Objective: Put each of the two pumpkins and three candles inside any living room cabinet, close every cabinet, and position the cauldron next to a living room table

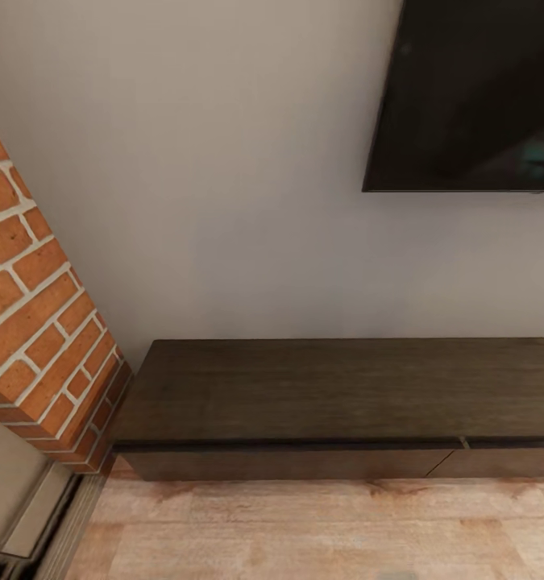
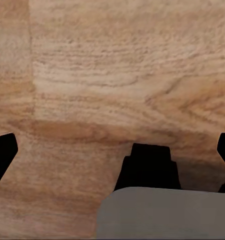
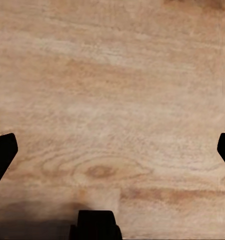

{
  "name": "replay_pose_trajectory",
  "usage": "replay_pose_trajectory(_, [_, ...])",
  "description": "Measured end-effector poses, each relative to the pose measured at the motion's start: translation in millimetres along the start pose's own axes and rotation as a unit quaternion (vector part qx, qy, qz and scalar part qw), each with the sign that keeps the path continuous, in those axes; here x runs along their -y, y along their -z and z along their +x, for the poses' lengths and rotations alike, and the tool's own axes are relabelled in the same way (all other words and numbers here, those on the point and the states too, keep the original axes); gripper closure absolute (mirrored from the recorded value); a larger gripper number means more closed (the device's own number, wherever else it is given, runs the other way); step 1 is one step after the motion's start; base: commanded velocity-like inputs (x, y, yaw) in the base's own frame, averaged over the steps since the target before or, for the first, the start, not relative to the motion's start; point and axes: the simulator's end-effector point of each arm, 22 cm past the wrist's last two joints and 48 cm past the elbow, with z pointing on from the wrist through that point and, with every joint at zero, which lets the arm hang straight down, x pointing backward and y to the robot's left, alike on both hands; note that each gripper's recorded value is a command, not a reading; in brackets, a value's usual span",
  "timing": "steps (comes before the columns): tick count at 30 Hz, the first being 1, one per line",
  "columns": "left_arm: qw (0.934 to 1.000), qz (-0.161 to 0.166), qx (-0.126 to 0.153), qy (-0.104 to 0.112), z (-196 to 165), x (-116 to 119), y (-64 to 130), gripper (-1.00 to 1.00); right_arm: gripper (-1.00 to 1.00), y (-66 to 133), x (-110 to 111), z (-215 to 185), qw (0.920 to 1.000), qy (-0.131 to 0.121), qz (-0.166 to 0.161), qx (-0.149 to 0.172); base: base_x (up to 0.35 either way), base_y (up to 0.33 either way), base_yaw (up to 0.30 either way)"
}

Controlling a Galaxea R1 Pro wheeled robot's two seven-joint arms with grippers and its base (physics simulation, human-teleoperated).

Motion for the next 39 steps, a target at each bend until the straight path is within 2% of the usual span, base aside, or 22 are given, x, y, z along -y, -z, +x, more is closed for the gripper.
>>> replay_pose_trajectory(6, [1.0000, -0.002, -0.008, -0.002, 12.5, -3.1, 1.6, -1.00, -1.00, 6.4, -2.1, 27.0, 0.9998, 0.000, 0.000, -0.020, -0.025, -0.009, 0.000])
replay_pose_trajectory(12, [1.0000, 0.000, -0.008, -0.002, 12.2, 0.3, 2.1, -1.00, -1.00, 13.4, -5.4, 51.6, 0.9993, 0.002, -0.003, -0.037, -0.232, -0.118, 0.001])
replay_pose_trajectory(15, [1.0000, 0.000, -0.008, -0.002, 12.4, 0.1, 2.1, -1.00, -1.00, 13.5, -5.4, 51.7, 0.9993, 0.002, -0.003, -0.037, -0.234, -0.052, 0.098])
replay_pose_trajectory(24, [1.0000, -0.001, -0.008, -0.002, 12.4, -1.7, 1.8, -1.00, -1.00, 13.5, -4.5, 51.7, 0.9993, 0.002, -0.001, -0.037, -0.190, -0.006, 0.260])
replay_pose_trajectory(39, [0.9999, -0.005, -0.009, -0.003, 13.2, -6.9, 1.1, -1.00, -1.00, 13.5, -4.0, 51.7, 0.9993, 0.002, 0.001, -0.037, -0.010, 0.000, 0.285])
